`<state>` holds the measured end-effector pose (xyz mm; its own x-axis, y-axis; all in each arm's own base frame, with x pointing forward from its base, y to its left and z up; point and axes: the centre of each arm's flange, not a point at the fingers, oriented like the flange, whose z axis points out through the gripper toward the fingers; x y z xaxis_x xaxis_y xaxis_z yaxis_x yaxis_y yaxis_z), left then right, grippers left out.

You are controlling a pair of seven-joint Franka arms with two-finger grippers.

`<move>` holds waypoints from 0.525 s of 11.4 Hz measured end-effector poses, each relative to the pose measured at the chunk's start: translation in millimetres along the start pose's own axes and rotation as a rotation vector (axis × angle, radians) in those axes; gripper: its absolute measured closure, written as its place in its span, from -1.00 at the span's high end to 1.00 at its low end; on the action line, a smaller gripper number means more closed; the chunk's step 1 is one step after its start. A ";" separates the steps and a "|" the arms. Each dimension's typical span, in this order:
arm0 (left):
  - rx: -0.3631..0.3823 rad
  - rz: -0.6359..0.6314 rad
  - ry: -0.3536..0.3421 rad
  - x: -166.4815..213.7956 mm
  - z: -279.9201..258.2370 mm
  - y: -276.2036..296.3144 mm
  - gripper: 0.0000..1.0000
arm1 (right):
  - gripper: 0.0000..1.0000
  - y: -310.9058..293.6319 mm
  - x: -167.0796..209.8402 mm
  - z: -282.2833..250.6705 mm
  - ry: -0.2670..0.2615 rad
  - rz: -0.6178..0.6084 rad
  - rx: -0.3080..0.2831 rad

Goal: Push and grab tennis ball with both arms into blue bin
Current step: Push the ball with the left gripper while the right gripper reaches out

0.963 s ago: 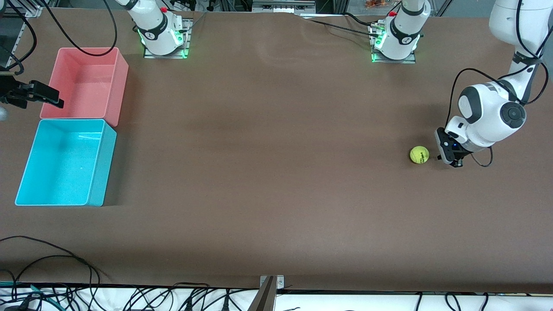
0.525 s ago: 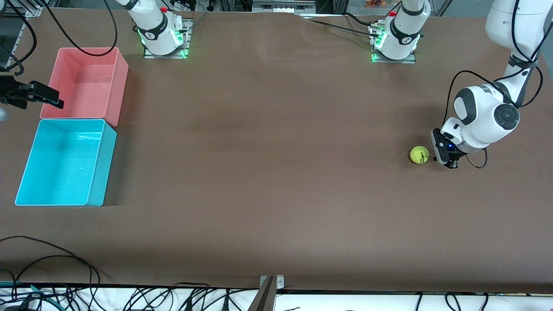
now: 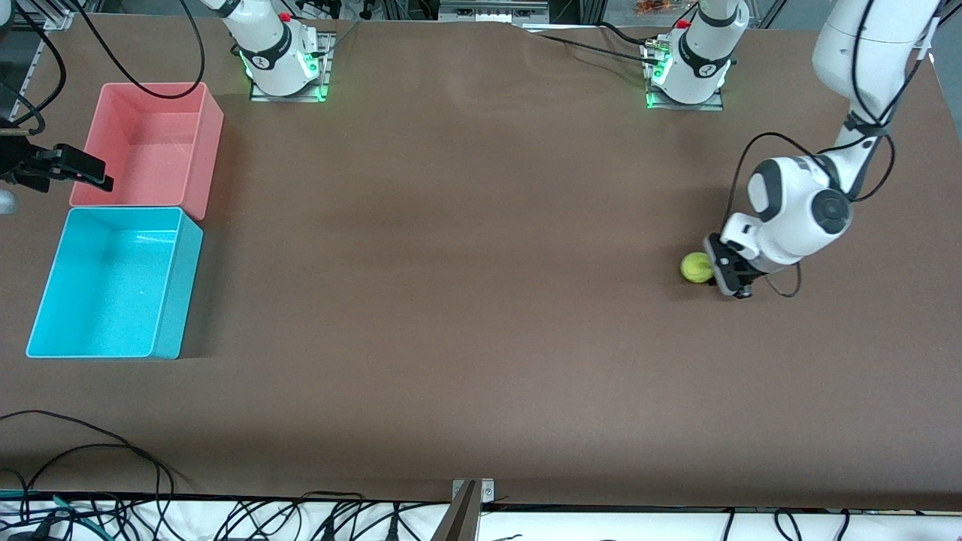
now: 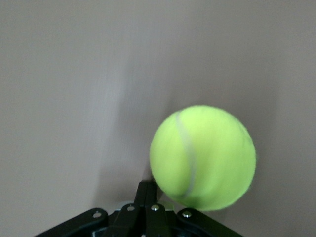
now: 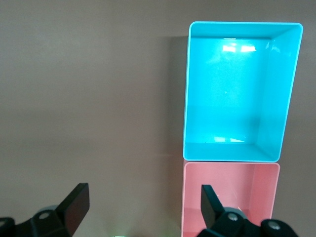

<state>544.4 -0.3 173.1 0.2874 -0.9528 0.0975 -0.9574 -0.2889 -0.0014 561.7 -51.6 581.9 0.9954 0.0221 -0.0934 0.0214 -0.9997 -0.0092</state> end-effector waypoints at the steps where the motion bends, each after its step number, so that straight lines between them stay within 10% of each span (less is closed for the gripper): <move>1: -0.005 -0.081 0.022 43.1 0.2 10.0 -0.98 | 1.00 -0.6 0.2 0.1 0.000 -0.001 0.000; 3: -0.004 -0.185 -0.003 120.9 -5.2 29.2 -0.98 | 1.00 -1.2 1.4 1.0 0.002 -0.002 0.000; 6: 0.038 -0.271 -0.058 133.8 -11.2 24.6 -0.98 | 1.00 -9.8 4.7 4.4 -0.002 -0.017 0.000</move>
<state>559.0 -133.9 197.2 0.5352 -0.8437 0.0424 -0.8438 -0.5363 -0.0206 565.7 -41.6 577.2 0.9947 0.0396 -0.0953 0.0387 -0.9992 -0.0113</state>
